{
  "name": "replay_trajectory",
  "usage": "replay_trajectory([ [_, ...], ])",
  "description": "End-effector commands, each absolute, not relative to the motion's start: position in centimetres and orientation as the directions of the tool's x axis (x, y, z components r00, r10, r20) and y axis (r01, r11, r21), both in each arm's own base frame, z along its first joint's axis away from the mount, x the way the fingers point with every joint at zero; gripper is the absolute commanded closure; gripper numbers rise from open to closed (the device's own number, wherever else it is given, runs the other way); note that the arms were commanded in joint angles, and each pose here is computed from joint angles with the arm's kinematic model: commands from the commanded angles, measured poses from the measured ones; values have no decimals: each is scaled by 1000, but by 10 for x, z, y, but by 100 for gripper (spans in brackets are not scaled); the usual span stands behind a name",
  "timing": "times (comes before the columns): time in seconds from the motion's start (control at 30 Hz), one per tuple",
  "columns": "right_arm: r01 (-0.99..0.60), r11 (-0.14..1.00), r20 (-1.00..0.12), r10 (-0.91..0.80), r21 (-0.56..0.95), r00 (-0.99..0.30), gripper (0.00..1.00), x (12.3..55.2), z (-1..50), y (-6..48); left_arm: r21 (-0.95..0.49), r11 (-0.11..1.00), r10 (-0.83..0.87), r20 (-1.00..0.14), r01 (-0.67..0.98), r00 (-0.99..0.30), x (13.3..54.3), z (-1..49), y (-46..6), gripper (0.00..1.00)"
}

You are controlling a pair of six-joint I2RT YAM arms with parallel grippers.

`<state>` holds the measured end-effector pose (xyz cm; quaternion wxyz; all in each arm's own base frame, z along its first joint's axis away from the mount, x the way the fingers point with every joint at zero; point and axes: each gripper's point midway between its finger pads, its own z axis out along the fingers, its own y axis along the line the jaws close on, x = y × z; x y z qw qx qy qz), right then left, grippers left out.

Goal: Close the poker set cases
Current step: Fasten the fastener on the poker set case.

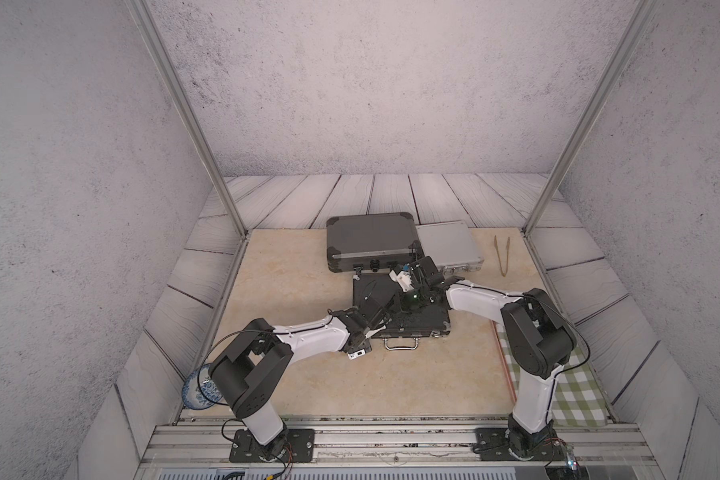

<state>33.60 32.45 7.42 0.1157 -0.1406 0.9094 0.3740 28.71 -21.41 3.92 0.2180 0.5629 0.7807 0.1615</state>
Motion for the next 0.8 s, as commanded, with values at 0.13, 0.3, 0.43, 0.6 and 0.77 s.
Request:
replay_trajectory([
  [0.13, -206, 845, -67, -199, 494, -978, 96, 293, -6, 279, 525, 215, 962, -261, 824, -85, 287, 68, -258, 10],
  [0.3, -205, 843, -64, -200, 498, -978, 96, 294, -7, 280, 468, 253, 944, -310, 847, -111, 273, 83, -230, 9],
  [0.43, -201, 840, -59, -198, 503, -978, 96, 297, -8, 284, 427, 270, 905, -419, 863, -76, 259, 108, -240, 6],
  [0.6, -203, 840, -64, -198, 503, -978, 96, 299, -5, 284, 454, 253, 888, -459, 854, -19, 260, 113, -251, 3],
  [0.77, -204, 843, -64, -199, 497, -978, 96, 299, -6, 283, 496, 222, 923, -386, 840, -16, 272, 102, -254, 3],
])
